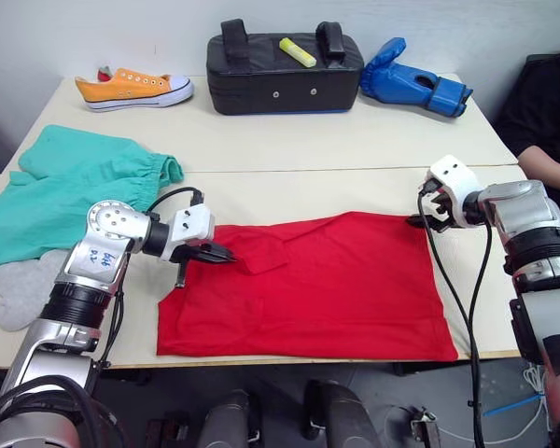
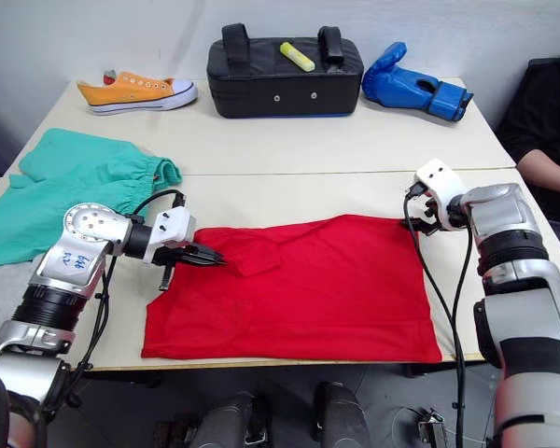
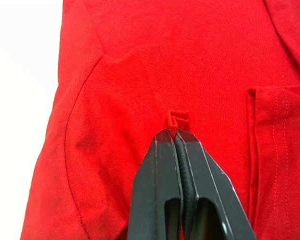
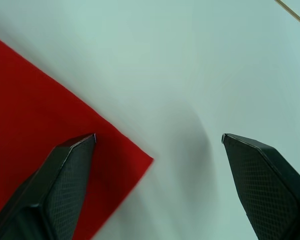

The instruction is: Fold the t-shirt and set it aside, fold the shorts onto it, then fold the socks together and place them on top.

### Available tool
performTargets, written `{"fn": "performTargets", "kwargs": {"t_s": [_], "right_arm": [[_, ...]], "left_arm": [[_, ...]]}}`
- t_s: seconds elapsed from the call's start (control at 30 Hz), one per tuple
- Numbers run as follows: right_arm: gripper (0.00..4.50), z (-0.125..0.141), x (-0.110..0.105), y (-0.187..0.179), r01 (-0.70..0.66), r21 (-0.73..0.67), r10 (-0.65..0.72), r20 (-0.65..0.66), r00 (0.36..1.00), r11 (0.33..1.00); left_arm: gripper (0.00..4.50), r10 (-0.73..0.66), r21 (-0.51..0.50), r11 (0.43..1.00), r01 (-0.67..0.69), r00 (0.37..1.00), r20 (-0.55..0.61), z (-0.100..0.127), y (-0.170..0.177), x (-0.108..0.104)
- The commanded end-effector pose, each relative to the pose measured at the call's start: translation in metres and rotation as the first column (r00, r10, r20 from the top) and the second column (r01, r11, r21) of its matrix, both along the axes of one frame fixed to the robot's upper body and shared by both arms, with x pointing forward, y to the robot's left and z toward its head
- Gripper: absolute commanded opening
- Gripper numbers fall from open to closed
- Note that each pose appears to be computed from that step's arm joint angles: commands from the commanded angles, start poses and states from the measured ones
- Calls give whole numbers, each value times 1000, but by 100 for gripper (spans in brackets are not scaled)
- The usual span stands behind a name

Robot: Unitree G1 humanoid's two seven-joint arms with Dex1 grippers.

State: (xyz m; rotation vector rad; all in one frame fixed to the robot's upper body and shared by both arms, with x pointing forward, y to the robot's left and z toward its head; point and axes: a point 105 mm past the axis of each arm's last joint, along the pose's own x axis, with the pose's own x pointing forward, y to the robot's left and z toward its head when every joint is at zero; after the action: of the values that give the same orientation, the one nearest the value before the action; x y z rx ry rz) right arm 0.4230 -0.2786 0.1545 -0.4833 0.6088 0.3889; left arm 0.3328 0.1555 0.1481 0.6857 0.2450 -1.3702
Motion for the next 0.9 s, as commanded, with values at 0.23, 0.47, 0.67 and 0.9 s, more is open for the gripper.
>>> {"fn": "performTargets", "kwargs": {"t_s": [0.23,0.47,0.67,0.9], "right_arm": [[371,-5,-6,3,-1,102,6,-47,999,995],[133,-8,-6,3,15,118,-9,-48,999,993],[2,-3,-8,5,-36,117,39,-21,999,992],[2,12,-36,8,-289,-104,302,145,942,952]], "left_arm": [[0,6,-16,1000,-5,998,64,15,0,4],[0,0,-16,1000,1,998,69,17,-1,7],[0,6,-20,1000,-5,998,60,18,3,8],[0,60,-37,998,-60,998,1,25,27,13]]}}
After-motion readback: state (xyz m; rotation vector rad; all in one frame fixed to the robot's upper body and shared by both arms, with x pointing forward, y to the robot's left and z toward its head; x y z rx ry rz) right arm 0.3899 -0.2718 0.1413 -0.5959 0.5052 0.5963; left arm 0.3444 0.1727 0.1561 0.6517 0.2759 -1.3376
